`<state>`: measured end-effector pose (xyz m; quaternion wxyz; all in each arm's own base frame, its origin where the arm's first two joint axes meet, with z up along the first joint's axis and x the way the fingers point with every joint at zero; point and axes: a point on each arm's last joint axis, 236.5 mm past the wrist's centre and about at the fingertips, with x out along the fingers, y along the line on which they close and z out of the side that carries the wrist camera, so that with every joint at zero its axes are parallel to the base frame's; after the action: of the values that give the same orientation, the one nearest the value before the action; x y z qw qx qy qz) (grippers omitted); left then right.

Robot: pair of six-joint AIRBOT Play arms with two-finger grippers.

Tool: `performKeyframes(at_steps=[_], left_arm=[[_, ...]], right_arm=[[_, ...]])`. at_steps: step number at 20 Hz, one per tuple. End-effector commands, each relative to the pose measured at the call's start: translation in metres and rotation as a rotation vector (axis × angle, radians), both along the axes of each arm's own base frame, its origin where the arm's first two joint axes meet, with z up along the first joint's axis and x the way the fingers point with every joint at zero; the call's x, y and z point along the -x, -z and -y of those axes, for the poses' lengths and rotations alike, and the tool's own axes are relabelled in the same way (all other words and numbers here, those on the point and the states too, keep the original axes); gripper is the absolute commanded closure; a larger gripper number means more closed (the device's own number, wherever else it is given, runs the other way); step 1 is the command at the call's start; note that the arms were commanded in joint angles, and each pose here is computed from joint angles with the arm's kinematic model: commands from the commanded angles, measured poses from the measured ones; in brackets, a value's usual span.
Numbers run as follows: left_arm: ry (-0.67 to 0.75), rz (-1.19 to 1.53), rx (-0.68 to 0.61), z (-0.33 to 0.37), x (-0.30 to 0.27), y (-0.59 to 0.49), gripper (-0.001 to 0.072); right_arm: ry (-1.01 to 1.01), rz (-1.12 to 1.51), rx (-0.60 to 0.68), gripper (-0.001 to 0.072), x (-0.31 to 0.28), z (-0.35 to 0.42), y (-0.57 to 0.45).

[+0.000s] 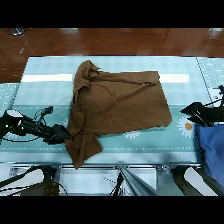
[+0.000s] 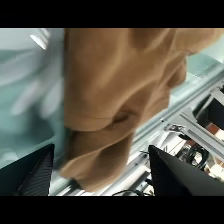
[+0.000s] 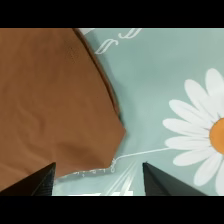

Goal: Fold the shirts.

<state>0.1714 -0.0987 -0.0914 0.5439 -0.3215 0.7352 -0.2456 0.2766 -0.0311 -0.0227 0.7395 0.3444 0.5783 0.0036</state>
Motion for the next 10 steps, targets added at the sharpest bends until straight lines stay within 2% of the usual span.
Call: performKeyframes(at_steps=[1, 2, 3, 4, 5, 10], left_arm=[[0.015, 0.009, -0.046, 0.004, 0.007, 0.016, 0.0004], [0.025, 0.009, -0.046, 0.006, 0.008, 0.017, 0.0024], [0.031, 0.014, -0.047, 0.007, 0.008, 0.016, 0.0149], [0.039, 0.030, -0.047, 0.007, 0.007, 0.015, 0.0445], [0.059, 0.064, -0.044, 0.007, 0.006, 0.012, 0.0674], [0.031, 0.219, -0.112, -0.002, -0.019, -0.007, 0.0684]], right_arm=[[0.001, 0.006, 0.000, 0.0092, -0.001, 0.000, -0.001], [0.001, 0.006, 0.001, 0.0092, -0.001, 0.000, -0.001], [0.002, 0.008, 0.003, 0.0092, -0.002, 0.001, -0.001], [0.005, 0.011, 0.007, 0.0092, -0.003, 0.002, -0.001], [0.009, 0.016, 0.011, 0.0092, -0.004, 0.003, 0.000], [0.044, -0.008, 0.078, 0.0092, -0.002, 0.019, 0.008]])
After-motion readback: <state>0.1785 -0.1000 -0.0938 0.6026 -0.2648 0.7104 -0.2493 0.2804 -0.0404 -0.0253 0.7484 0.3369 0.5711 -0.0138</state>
